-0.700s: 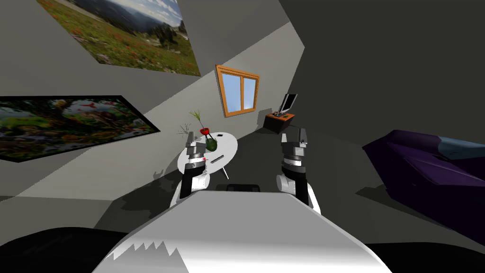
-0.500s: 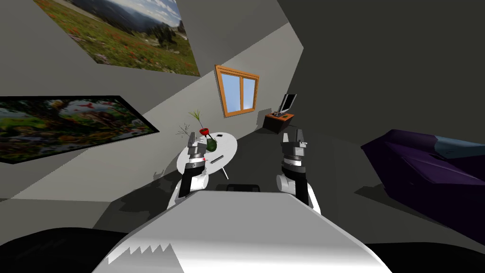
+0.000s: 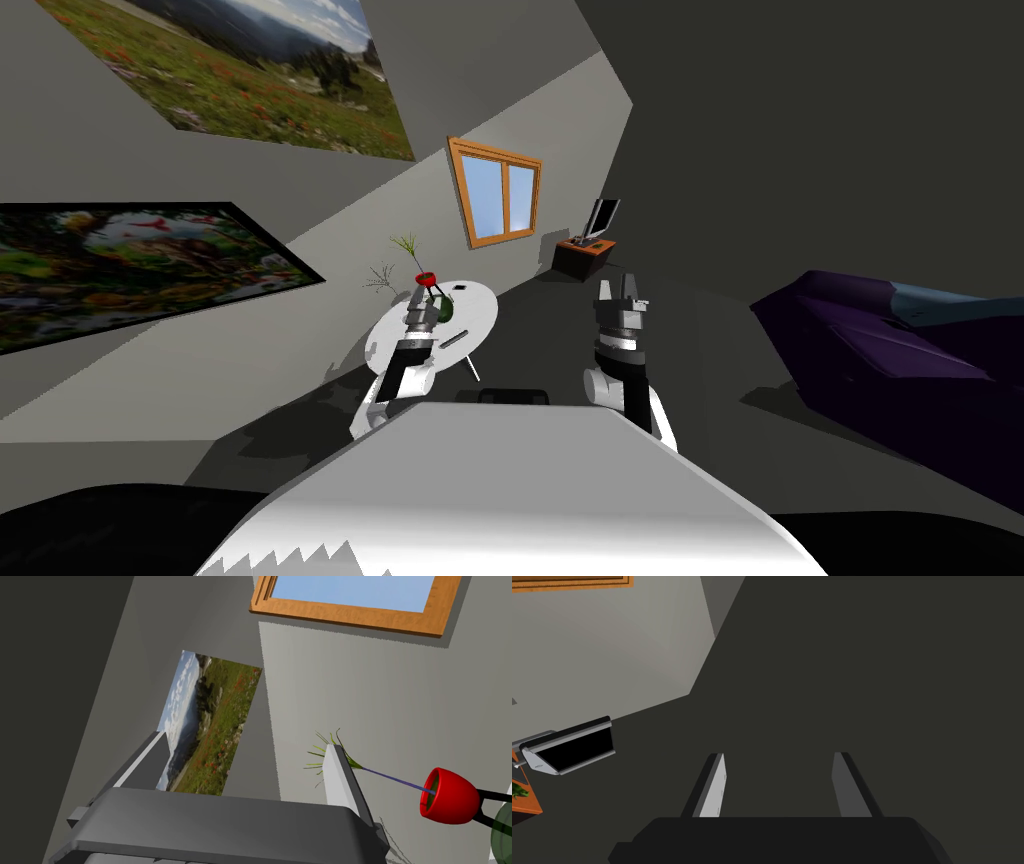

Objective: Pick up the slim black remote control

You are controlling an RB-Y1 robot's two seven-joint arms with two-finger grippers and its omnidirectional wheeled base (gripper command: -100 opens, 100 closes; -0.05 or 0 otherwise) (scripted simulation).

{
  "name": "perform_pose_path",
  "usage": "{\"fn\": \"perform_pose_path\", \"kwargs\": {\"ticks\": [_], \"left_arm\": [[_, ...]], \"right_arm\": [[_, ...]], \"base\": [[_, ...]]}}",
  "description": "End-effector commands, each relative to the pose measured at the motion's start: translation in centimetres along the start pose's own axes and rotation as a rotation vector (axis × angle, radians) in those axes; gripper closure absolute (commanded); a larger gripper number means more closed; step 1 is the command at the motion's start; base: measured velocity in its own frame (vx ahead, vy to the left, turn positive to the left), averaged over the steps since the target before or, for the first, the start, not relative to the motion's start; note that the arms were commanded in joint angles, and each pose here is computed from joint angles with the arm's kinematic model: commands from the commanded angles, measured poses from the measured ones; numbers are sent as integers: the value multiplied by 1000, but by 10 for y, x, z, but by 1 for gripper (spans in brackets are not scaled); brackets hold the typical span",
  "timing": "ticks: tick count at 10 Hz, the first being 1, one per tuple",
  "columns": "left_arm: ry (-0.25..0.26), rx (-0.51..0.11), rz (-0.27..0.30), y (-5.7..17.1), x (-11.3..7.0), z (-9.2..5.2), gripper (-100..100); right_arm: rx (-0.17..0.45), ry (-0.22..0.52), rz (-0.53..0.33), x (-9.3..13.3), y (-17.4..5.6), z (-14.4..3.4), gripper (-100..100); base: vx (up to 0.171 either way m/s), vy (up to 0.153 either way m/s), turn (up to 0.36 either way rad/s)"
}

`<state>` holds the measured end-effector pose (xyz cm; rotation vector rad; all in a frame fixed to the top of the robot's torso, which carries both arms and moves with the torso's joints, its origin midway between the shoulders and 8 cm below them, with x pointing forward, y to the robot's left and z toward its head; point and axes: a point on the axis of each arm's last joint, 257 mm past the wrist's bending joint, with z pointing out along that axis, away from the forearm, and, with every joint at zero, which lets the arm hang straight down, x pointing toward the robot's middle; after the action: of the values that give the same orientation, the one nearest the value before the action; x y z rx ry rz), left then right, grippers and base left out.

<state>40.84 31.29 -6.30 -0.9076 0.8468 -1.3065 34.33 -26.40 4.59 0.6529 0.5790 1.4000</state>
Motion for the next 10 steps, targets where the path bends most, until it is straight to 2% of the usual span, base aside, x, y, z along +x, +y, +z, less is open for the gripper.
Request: {"fn": "perform_pose_path", "kwargs": {"ticks": [1, 2, 3, 4, 5, 6, 7, 8, 9, 10], "left_arm": [[-5, -67, 6, 26, -12, -1, -100], [-6, -71, 6, 28, -12, -1, -100], [-15, -131, 10, 50, -24, -1, -100], [-24, -171, 11, 65, -35, 0, -100], [-29, -194, 12, 74, -37, -3, -100], [-44, -254, 12, 95, -51, -5, -100], [-46, -259, 12, 97, -51, -5, -100], [-62, -314, 11, 115, -65, -6, -100], [-66, -325, 11, 120, -67, -9, -100], [-84, -380, 8, 137, -81, -11, -100]], "right_arm": [[0, 0, 0, 0, 0, 0, 0], [0, 0, 0, 0, 0, 0, 0], [0, 0, 0, 0, 0, 0, 0], [0, 0, 0, 0, 0, 0, 0], [0, 0, 0, 0, 0, 0, 0], [0, 0, 0, 0, 0, 0, 0], [0, 0, 0, 0, 0, 0, 0], [0, 0, 0, 0, 0, 0, 0], [0, 0, 0, 0, 0, 0, 0], [0, 0, 0, 0, 0, 0, 0]], "base": [[30, -16, -51], [20, -9, -19], [22, -15, -60], [34, -27, -93], [32, -20, -26], [35, -22, -50], [24, -12, -29], [26, -15, -76], [23, -13, -33], [33, -16, -66]]}}
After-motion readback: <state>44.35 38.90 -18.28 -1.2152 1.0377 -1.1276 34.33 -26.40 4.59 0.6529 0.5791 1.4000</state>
